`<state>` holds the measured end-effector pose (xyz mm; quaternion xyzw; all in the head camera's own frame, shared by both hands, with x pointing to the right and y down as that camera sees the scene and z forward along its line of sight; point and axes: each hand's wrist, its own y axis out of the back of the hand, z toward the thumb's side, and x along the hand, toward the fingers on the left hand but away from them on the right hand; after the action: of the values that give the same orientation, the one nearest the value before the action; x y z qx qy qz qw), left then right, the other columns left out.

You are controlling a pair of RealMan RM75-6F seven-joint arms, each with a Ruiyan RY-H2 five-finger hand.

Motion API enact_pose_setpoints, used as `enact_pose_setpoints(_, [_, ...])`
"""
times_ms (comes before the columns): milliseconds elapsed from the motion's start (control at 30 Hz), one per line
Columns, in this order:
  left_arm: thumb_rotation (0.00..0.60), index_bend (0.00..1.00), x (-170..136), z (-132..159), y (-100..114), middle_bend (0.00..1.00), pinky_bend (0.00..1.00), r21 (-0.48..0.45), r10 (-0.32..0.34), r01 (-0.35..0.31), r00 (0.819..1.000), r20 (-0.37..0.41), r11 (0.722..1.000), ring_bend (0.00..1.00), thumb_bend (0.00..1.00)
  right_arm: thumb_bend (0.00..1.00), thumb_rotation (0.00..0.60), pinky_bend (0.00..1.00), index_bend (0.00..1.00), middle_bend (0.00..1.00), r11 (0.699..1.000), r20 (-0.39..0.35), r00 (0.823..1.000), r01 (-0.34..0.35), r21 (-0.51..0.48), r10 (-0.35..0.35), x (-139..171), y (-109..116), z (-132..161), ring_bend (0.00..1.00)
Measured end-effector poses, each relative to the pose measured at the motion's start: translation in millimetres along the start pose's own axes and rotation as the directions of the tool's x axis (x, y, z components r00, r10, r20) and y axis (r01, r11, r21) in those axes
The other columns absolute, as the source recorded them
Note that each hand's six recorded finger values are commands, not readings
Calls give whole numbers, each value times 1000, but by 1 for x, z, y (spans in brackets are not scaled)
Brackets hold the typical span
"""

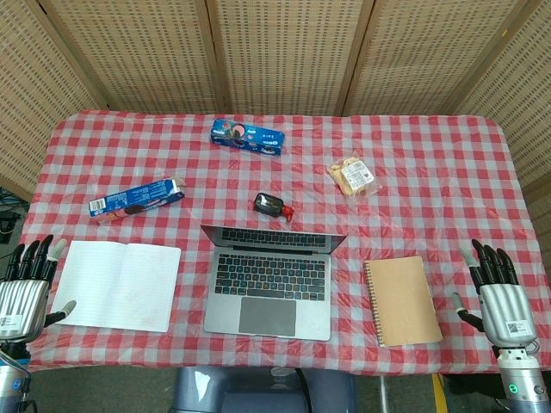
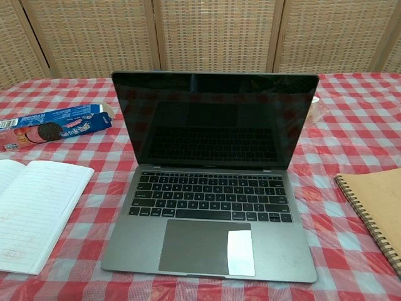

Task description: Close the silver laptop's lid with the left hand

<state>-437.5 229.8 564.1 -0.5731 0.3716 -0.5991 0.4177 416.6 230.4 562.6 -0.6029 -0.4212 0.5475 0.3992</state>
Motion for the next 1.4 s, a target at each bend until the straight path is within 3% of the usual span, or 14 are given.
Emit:
enact_pose_setpoints(1167, [600, 0, -1, 2, 1, 0, 0, -13, 0, 0, 1000, 9, 1000, 0, 0, 595, 600, 0, 0, 0, 1000, -5, 1000, 2, -15, -2, 1, 2, 1, 0])
enact_pose_setpoints(1300, [600, 0, -1, 4, 1, 0, 0, -18, 2, -1, 1000, 18, 1000, 0, 187, 596, 600, 0, 0, 0, 1000, -4, 1000, 0, -15, 0, 1, 2, 0, 0])
enact_pose_setpoints(1400, [600, 0, 0, 7, 2, 0, 0, -43, 5, -3, 999, 34, 999, 0, 538, 596, 600, 0, 0, 0, 1000, -4, 1000, 4, -15, -4, 1, 3, 0, 0])
